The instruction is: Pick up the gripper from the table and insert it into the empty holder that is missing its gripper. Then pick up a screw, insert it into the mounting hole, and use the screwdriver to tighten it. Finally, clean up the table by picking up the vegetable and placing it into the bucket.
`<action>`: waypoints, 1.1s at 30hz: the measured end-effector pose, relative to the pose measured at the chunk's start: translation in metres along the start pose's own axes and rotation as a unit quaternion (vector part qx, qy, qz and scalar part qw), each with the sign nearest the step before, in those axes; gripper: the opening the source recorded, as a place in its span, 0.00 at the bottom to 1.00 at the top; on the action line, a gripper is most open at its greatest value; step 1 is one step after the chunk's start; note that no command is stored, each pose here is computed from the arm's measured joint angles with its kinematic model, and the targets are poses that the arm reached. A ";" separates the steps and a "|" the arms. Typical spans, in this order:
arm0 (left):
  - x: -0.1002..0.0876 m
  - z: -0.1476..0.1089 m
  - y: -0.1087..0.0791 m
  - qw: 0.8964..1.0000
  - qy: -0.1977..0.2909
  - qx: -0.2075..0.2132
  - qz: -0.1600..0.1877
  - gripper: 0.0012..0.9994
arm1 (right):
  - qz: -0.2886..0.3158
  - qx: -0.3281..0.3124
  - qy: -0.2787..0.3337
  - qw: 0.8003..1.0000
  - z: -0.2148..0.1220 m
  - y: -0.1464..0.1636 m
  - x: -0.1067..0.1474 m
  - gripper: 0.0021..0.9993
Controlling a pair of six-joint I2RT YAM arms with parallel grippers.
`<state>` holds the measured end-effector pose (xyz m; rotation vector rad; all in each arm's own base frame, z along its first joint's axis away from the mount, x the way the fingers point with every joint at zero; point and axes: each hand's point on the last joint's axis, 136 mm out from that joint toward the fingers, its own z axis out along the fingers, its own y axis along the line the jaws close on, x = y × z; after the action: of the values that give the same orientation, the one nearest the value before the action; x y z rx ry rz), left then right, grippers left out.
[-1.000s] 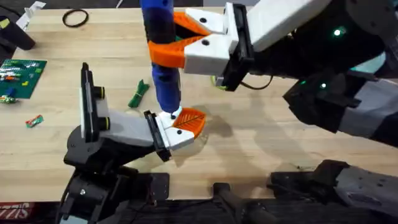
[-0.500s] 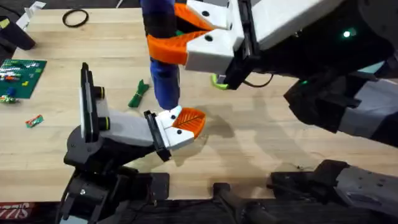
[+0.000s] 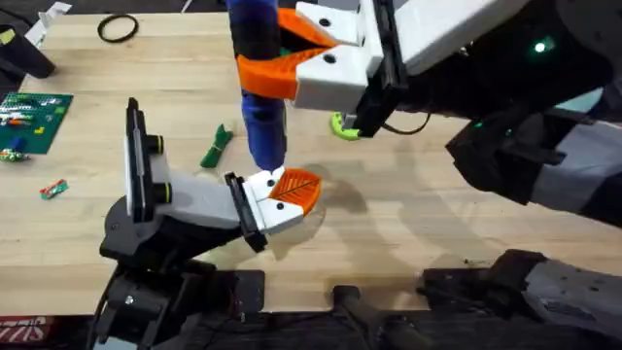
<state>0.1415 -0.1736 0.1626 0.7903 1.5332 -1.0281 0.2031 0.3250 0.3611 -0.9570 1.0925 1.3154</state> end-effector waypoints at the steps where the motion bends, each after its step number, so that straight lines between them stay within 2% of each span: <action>1: 0.000 0.000 0.000 1.000 0.000 0.000 0.000 0.02 | 0.001 -0.001 0.000 1.000 0.000 0.000 0.000 0.05; 33: 0.000 0.000 0.000 1.000 0.000 0.000 0.000 0.02 | 0.029 -0.017 0.009 0.999 0.004 0.007 0.007 0.05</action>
<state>0.1416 -0.1736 0.1625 0.7897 1.5337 -1.0281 0.1960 0.3313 0.3556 -0.9699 1.1217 1.3803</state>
